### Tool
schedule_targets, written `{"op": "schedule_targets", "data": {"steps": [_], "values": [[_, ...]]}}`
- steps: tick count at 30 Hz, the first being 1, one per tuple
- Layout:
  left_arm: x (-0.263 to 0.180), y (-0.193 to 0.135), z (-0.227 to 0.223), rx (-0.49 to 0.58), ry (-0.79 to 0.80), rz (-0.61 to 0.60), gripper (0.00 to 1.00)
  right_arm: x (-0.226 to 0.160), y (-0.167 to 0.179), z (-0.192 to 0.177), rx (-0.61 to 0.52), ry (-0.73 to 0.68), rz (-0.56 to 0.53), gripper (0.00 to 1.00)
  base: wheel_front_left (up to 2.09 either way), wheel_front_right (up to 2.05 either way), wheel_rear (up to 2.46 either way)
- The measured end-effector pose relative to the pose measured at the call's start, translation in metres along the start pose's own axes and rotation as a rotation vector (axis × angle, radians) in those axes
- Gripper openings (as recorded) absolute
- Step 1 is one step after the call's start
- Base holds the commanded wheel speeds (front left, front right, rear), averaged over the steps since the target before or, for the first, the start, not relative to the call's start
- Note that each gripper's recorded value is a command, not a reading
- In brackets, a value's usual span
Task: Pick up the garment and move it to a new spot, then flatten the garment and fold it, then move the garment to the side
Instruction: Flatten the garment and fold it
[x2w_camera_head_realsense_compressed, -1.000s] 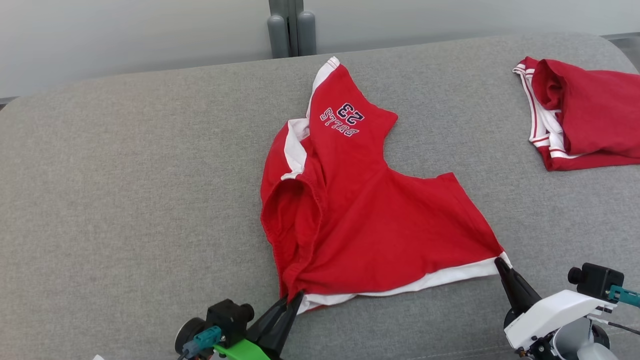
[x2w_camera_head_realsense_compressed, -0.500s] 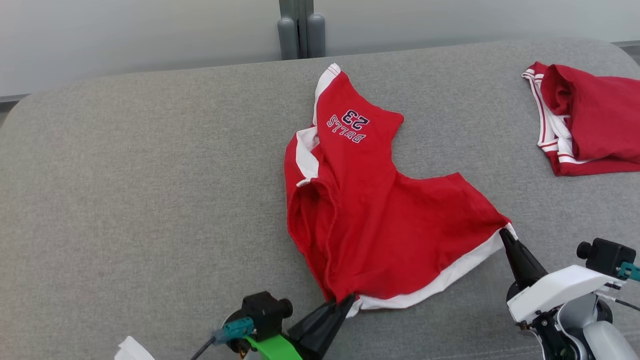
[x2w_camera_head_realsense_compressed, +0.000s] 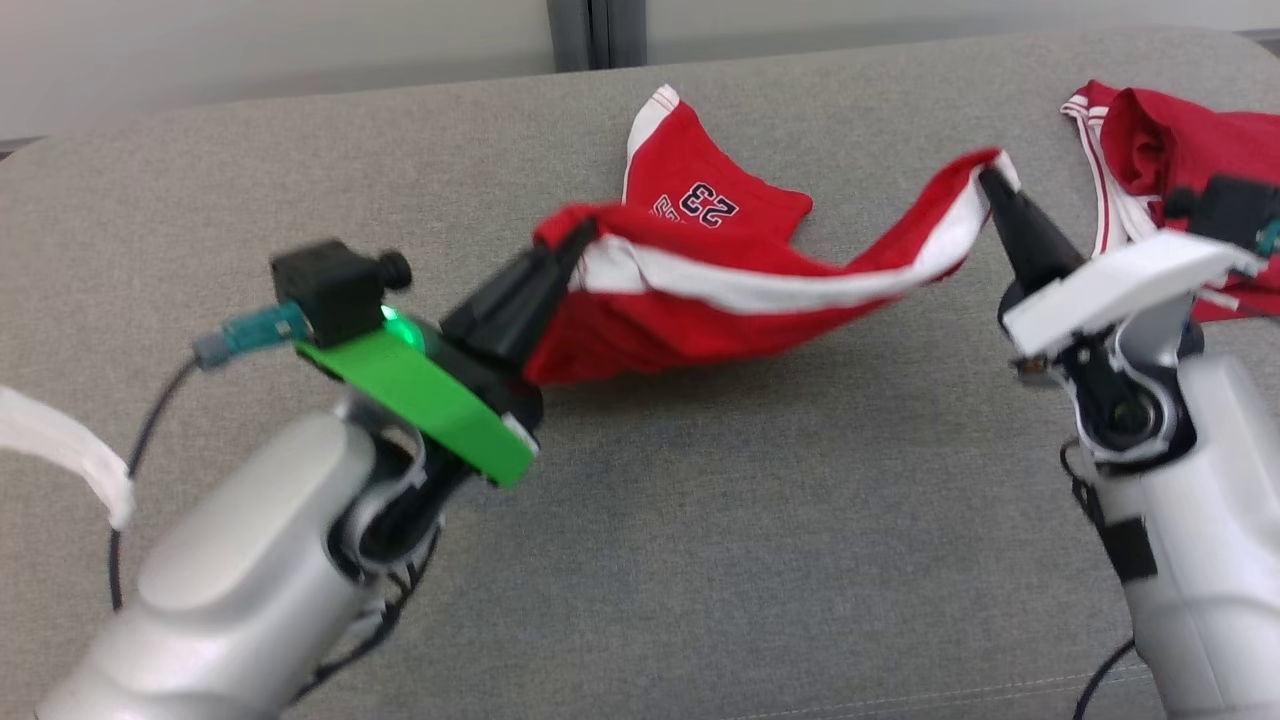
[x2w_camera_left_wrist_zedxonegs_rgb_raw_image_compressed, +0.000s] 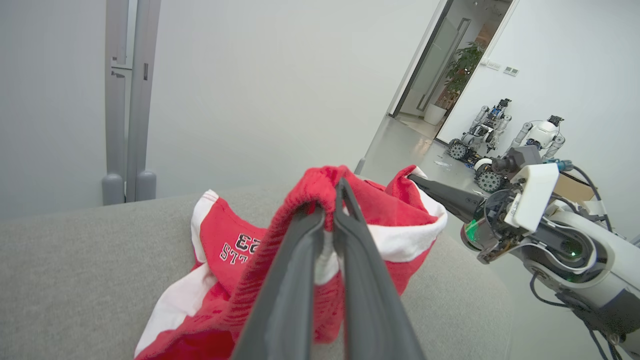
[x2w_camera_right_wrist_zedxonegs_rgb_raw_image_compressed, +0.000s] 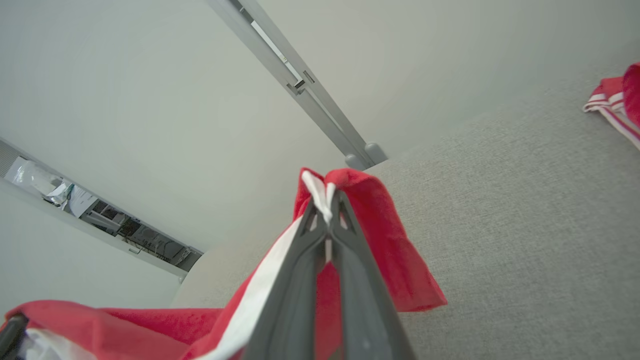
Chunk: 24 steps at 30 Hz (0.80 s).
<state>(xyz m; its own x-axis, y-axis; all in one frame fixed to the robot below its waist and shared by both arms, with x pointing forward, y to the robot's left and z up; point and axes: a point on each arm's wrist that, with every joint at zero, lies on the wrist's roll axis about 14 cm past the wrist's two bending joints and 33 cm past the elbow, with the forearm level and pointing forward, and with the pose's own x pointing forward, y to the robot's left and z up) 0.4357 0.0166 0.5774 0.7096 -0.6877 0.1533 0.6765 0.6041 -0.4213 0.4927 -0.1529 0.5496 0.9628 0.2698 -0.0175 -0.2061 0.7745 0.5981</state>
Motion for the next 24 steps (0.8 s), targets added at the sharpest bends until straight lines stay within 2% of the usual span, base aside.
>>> {"op": "schedule_targets", "data": {"steps": [4,11,14,19,24], "values": [[0.042,0.030,0.060,0.032,-0.079,0.014,0.00,0.058,0.016,0.044,0.022,-0.043,0.031,0.00,0.00,0.00,0.00],[0.111,0.077,0.173,0.130,-0.280,0.067,0.00,0.144,0.052,0.137,-0.040,-0.205,0.071,0.00,0.00,0.00,0.00],[0.135,0.078,0.195,0.185,-0.312,0.047,0.00,0.168,0.063,0.161,-0.070,-0.266,0.077,0.00,0.00,0.00,0.00],[0.160,0.082,0.222,0.211,-0.383,0.023,0.00,0.192,0.074,0.187,-0.120,-0.354,0.088,0.00,0.00,0.00,0.00],[0.177,0.088,0.211,0.193,-0.392,-0.010,0.00,0.207,0.069,0.181,-0.140,-0.360,0.085,0.00,0.00,0.00,0.00]]}}
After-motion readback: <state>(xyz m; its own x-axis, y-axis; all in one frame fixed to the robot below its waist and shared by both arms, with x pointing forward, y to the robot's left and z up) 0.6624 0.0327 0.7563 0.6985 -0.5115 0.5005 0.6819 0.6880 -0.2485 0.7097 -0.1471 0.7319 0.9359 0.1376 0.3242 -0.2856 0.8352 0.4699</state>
